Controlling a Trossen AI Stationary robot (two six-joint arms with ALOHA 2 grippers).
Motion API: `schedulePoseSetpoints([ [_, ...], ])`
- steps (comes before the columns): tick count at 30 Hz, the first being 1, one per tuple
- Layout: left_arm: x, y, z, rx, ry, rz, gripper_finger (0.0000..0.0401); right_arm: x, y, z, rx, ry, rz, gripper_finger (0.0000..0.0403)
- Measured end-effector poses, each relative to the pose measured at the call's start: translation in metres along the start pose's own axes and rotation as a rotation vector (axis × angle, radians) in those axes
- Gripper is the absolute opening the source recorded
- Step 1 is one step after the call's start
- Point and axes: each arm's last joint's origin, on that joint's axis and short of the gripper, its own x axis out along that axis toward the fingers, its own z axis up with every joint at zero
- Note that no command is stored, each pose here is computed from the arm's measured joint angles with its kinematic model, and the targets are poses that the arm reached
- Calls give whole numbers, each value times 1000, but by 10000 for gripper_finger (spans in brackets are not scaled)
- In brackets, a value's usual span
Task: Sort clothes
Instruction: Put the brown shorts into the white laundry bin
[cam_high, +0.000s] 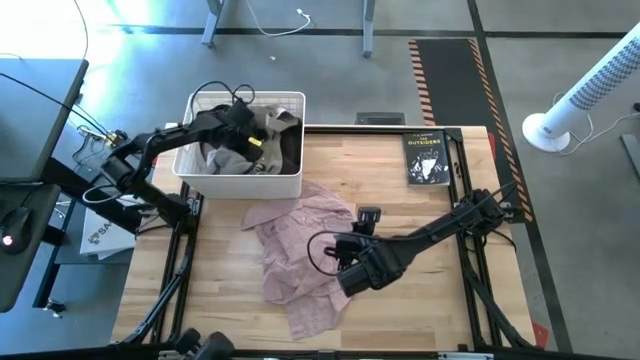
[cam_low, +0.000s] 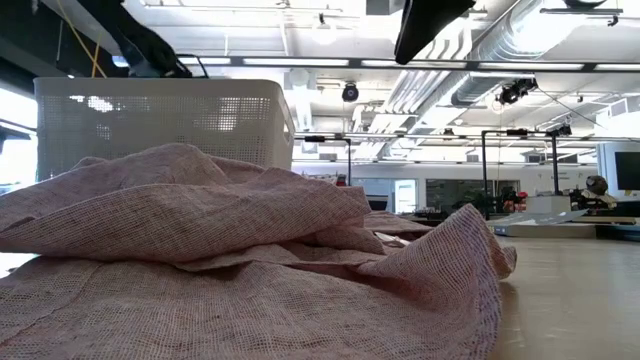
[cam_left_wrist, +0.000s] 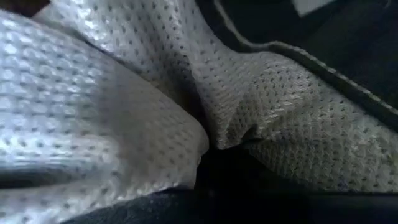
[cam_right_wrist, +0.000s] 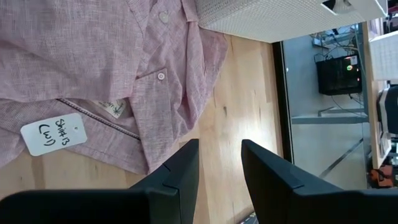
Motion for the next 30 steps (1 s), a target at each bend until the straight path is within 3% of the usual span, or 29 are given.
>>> schedulePoseSetpoints([
  [4,-40,3,10,13,-57,-5,0,0,0,0,-1,-1,-1,116],
  [10,-138,14,14,-42,-261,-76,0,0,0,1,-1,-8,-14,117],
  [15,-165,11,20,-54,-512,-202,0,1,0,1,-1,-8,-14,117],
  [18,-148,7,34,-50,-601,-213,0,1,0,1,0,-8,-14,116],
  [22,-100,-2,54,-69,-629,-239,0,1,0,1,2,-9,-13,116],
  [26,-38,-18,60,-62,-462,-325,0,0,0,1,4,-10,-12,116],
  [30,8,-28,59,-40,-280,-324,0,0,1,1,3,-11,-11,116],
])
